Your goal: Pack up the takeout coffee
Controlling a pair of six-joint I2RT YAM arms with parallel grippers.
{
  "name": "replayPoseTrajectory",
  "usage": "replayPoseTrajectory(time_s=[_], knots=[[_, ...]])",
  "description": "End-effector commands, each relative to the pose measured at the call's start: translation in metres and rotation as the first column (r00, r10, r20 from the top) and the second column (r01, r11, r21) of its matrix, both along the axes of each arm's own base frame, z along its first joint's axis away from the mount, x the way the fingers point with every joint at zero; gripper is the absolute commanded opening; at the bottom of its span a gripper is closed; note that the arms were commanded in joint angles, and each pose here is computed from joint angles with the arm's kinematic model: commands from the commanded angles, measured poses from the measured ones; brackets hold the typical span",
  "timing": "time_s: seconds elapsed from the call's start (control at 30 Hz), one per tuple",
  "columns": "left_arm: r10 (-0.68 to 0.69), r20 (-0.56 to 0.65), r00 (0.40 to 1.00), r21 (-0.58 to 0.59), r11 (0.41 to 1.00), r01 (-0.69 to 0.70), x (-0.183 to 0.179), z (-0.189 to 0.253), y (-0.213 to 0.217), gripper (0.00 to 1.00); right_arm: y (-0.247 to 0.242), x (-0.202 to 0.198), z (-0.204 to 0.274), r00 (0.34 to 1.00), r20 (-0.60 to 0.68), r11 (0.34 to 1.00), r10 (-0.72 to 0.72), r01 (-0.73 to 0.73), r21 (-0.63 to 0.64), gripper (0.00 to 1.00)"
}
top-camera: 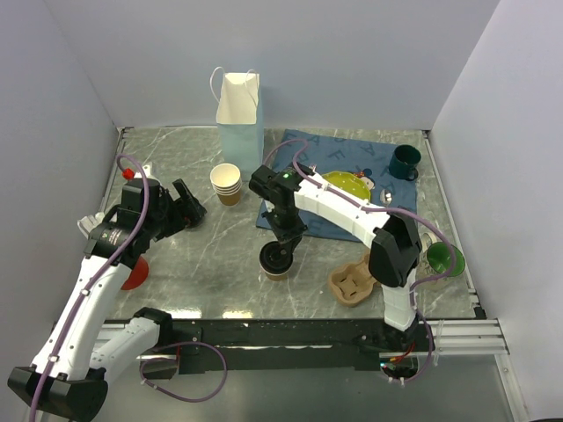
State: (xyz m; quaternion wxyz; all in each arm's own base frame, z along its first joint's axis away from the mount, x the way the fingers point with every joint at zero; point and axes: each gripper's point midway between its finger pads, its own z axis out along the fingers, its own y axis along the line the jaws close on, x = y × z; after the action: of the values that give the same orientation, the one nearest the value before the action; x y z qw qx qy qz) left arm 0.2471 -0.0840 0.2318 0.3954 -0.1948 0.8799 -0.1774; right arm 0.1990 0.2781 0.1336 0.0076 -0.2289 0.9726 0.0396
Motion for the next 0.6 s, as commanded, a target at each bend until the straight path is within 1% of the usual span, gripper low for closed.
replayPoseTrajectory(time_s=[0.0,0.17,0.37,0.47,0.57], knots=[[-0.023,0.066,0.998,-0.007,1.0,0.024,0.0067,0.0167,-0.0035,0.97,-0.0315,-0.0284,0.0182,0.993,-0.117,0.989,-0.025,0.008,-0.144,0.07],[-0.022,0.065,0.998,-0.003,1.0,0.023,0.0056,0.0159,-0.0024,0.97,-0.0305,-0.0279,0.0158,0.992,-0.123,0.989,-0.027,0.009,-0.149,0.09],[-0.011,0.066,0.998,0.007,1.0,0.011,0.0033,0.0172,0.001,0.97,-0.038,-0.0307,0.0124,0.991,-0.128,0.985,-0.027,0.005,-0.174,0.06],[-0.013,0.07,0.997,0.006,1.0,0.013,0.0034,0.0185,0.0008,0.97,-0.0393,-0.0319,0.012,0.991,-0.133,0.984,-0.023,-0.001,-0.177,0.09],[-0.021,0.07,0.997,0.001,1.0,0.021,0.0031,0.0179,-0.0008,0.97,-0.0387,-0.0315,0.0116,0.991,-0.131,0.984,-0.025,0.001,-0.18,0.17]])
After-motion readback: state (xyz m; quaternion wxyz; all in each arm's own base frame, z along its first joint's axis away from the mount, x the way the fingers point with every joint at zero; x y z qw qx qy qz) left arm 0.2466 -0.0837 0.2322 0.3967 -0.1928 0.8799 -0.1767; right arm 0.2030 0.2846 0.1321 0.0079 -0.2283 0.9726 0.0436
